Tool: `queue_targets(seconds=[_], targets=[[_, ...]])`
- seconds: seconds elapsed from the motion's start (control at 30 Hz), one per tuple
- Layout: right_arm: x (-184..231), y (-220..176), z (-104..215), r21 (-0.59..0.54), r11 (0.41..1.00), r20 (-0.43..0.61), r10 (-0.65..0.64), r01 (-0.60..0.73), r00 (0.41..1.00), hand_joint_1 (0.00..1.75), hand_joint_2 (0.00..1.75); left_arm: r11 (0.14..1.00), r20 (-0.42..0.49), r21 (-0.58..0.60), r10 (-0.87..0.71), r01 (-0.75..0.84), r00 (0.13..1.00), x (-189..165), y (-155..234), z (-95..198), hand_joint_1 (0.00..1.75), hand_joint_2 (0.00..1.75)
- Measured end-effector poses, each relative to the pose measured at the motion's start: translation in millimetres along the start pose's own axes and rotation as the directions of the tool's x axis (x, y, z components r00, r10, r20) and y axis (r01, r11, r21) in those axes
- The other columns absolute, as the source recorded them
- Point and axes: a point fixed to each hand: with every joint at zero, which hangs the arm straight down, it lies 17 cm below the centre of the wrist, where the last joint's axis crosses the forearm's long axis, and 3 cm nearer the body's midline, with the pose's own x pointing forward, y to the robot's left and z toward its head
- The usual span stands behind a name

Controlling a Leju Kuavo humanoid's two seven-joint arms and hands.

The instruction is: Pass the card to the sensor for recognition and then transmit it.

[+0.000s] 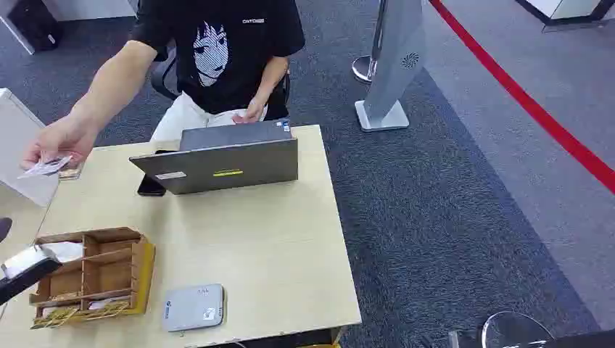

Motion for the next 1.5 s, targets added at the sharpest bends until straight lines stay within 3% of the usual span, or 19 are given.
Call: queue_targets(seconds=[0.27, 0.43, 0.47, 1.0, 1.17, 1.27, 1.5], targets=[[-5, 6, -5, 0.027, 0.997, -0.019, 0.070, -0.070, 0.997, 0.00, 1.75, 0.947, 0.016, -0.033, -0.321, 0.321, 0.947, -32, 0, -21, 0.00, 1.75], [-8, 6, -6, 0.036, 0.995, -0.028, 0.094, -0.093, 0.995, 0.00, 1.75, 0.904, 0.035, -0.067, -0.421, 0.422, 0.906, -42, -9, -24, 0.00, 1.75], [-9, 6, -6, 0.036, 0.995, -0.030, 0.094, -0.093, 0.995, 0.00, 1.75, 0.901, 0.038, -0.072, -0.425, 0.427, 0.904, -42, -11, -24, 1.75, 1.75], [-10, 8, -6, 0.039, 0.997, -0.032, 0.074, -0.072, 0.997, 0.00, 1.75, 0.898, 0.060, -0.100, -0.424, 0.428, 0.904, -43, -24, -22, 1.75, 1.75], [-12, 4, -4, 0.023, 0.998, -0.035, 0.054, -0.053, 0.998, 0.00, 1.75, 0.912, 0.074, -0.076, -0.397, 0.403, 0.915, -31, -28, -15, 1.75, 1.75], [-12, -2, -3, -0.003, 0.999, -0.035, 0.032, -0.032, 0.999, 0.00, 1.75, 0.935, 0.084, -0.004, -0.353, 0.355, 0.932, -9, -20, -12, 1.75, 1.75], [-12, -3, -2, -0.007, 1.000, -0.035, 0.028, -0.029, 0.999, 0.00, 1.75, 0.938, 0.083, 0.002, -0.345, 0.346, 0.935, -6, -19, -11, 1.75, 1.75]])
